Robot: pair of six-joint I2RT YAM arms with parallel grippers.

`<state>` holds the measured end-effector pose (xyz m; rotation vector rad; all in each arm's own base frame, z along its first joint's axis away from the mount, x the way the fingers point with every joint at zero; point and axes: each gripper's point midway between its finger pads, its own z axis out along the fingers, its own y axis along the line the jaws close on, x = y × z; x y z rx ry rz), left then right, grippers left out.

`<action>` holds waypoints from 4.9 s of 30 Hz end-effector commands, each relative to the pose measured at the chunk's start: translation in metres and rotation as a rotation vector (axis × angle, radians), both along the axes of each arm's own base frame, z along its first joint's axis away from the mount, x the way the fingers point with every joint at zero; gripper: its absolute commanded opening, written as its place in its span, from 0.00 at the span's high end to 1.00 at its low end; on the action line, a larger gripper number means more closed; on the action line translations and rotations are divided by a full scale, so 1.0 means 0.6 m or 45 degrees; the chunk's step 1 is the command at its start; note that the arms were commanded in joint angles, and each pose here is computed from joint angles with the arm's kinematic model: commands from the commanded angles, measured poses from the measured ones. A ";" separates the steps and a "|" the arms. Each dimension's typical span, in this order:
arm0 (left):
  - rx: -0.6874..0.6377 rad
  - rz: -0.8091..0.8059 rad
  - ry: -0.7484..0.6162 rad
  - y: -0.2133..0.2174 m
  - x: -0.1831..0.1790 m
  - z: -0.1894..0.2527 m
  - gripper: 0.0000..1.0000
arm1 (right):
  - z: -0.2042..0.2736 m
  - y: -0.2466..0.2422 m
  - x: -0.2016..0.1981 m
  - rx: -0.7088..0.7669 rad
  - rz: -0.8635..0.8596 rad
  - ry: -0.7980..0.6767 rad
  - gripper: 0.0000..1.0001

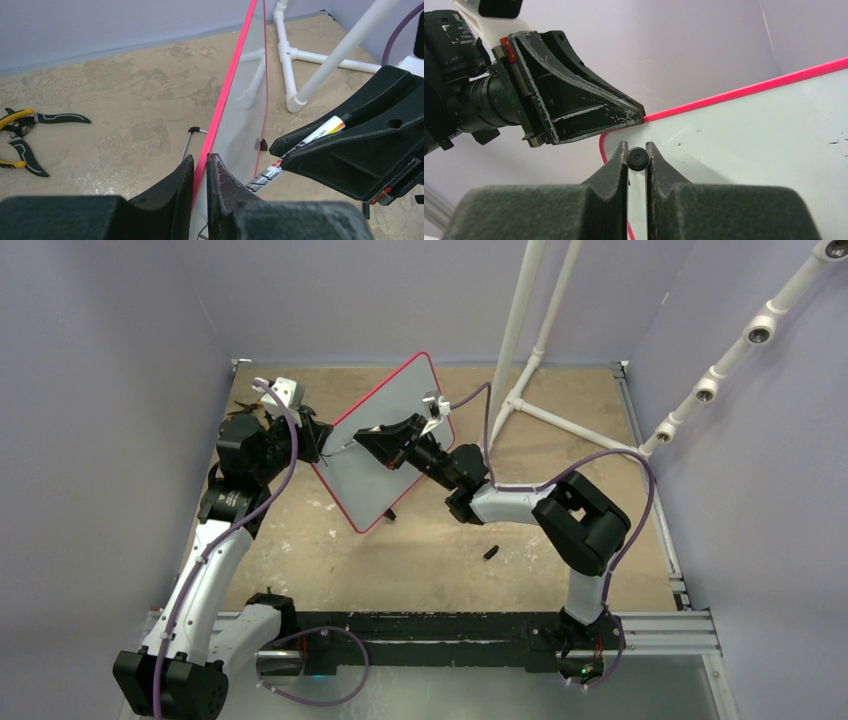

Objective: Write a sentence on the whiteboard

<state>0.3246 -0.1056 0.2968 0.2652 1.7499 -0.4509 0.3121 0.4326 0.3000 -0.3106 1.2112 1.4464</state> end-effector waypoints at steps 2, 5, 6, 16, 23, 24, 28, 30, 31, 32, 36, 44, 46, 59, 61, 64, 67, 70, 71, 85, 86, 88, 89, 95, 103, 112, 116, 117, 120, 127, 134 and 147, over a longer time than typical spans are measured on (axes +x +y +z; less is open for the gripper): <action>-0.029 -0.030 -0.014 -0.007 -0.001 0.005 0.87 | 0.044 -0.015 -0.003 0.041 -0.054 -0.080 1.00; -0.029 -0.028 -0.015 -0.006 -0.001 0.006 0.87 | 0.032 -0.009 -0.006 0.029 -0.024 -0.069 1.00; -0.029 -0.029 -0.015 -0.006 -0.001 0.006 0.87 | 0.029 -0.008 -0.008 0.027 -0.014 -0.067 1.00; -0.035 -0.030 -0.015 -0.005 -0.001 0.006 0.87 | 0.003 0.009 -0.022 -0.004 0.065 -0.044 1.00; -0.035 -0.033 -0.018 -0.005 -0.001 0.007 0.88 | -0.009 0.017 -0.029 -0.021 0.078 -0.031 1.00; -0.035 -0.032 -0.018 -0.005 0.000 0.007 0.88 | -0.011 0.018 -0.028 -0.023 0.078 -0.029 1.00; -0.035 -0.033 -0.016 -0.005 0.000 0.006 0.87 | -0.019 0.022 -0.030 -0.034 0.078 -0.020 1.00; -0.035 -0.032 -0.015 -0.005 0.000 0.006 0.87 | -0.022 0.023 -0.031 -0.038 0.078 -0.017 1.00; -0.037 -0.034 -0.015 -0.006 0.000 0.006 0.88 | -0.024 0.023 -0.032 -0.040 0.080 -0.016 1.00; -0.037 -0.033 -0.015 -0.005 0.001 0.006 0.88 | -0.024 0.024 -0.031 -0.040 0.078 -0.016 1.00; -0.038 -0.036 -0.012 -0.006 0.001 0.005 0.88 | -0.021 0.023 -0.035 -0.038 0.082 -0.022 1.00; -0.038 -0.037 -0.015 -0.006 0.001 0.006 0.88 | -0.005 0.010 -0.030 -0.016 0.023 -0.043 1.00; -0.038 -0.037 -0.013 -0.006 0.001 0.005 0.88 | 0.000 0.008 -0.029 -0.005 0.010 -0.044 1.00; -0.039 -0.038 -0.015 -0.005 0.000 0.006 0.88 | 0.040 -0.015 -0.015 0.074 -0.099 -0.079 1.00; -0.039 -0.038 -0.014 -0.005 0.000 0.005 0.88 | 0.043 -0.017 -0.014 0.076 -0.108 -0.083 1.00; -0.039 -0.039 -0.015 -0.005 0.000 0.005 0.88 | 0.047 -0.018 -0.014 0.080 -0.112 -0.090 1.00; -0.040 -0.041 -0.014 -0.006 0.000 0.005 0.88 | 0.049 -0.018 -0.013 0.081 -0.114 -0.092 1.00; -0.040 -0.040 -0.017 -0.005 0.000 0.007 0.88 | 0.049 -0.019 -0.013 0.083 -0.120 -0.090 1.00; -0.039 -0.039 -0.017 -0.005 0.000 0.006 0.88 | 0.050 -0.020 -0.012 0.085 -0.123 -0.091 1.00; -0.039 -0.031 -0.013 -0.002 0.001 0.005 0.88 | 0.058 -0.028 -0.023 0.097 -0.111 -0.103 1.00; -0.040 -0.031 -0.013 -0.002 0.001 0.005 0.89 | 0.063 -0.031 -0.027 0.104 -0.105 -0.107 1.00; -0.039 -0.029 -0.008 -0.002 0.001 0.002 0.89 | 0.070 -0.038 -0.037 0.109 -0.092 -0.116 1.00; -0.038 -0.029 -0.007 -0.002 0.001 0.001 0.89 | 0.072 -0.041 -0.043 0.112 -0.083 -0.116 1.00; -0.038 -0.025 -0.005 0.000 0.002 0.000 0.89 | 0.086 -0.064 -0.072 0.128 -0.048 -0.128 1.00; -0.041 -0.035 0.006 -0.003 0.002 -0.005 0.89 | 0.074 -0.065 -0.086 0.068 -0.004 -0.148 1.00; -0.039 -0.030 0.021 -0.002 0.003 -0.012 0.89 | 0.060 -0.045 -0.071 0.042 0.043 -0.170 1.00; -0.041 -0.029 0.027 -0.002 0.005 -0.015 0.90 | 0.060 -0.040 -0.062 0.045 0.036 -0.174 1.00; -0.040 -0.028 0.027 -0.002 0.005 -0.015 0.90 | 0.062 -0.040 -0.060 0.048 0.033 -0.177 1.00; -0.040 -0.029 0.030 -0.002 0.005 -0.016 0.90 | 0.064 -0.037 -0.054 0.052 0.029 -0.181 1.00; -0.041 -0.031 0.031 -0.002 0.005 -0.016 0.90 | 0.068 -0.032 -0.040 0.066 0.012 -0.183 1.00; -0.043 -0.035 0.032 -0.003 0.006 -0.015 0.90 | 0.069 -0.017 -0.026 0.069 0.011 -0.187 1.00; -0.046 -0.040 0.026 -0.004 0.004 -0.013 0.91 | 0.059 -0.006 -0.007 0.069 -0.015 -0.165 1.00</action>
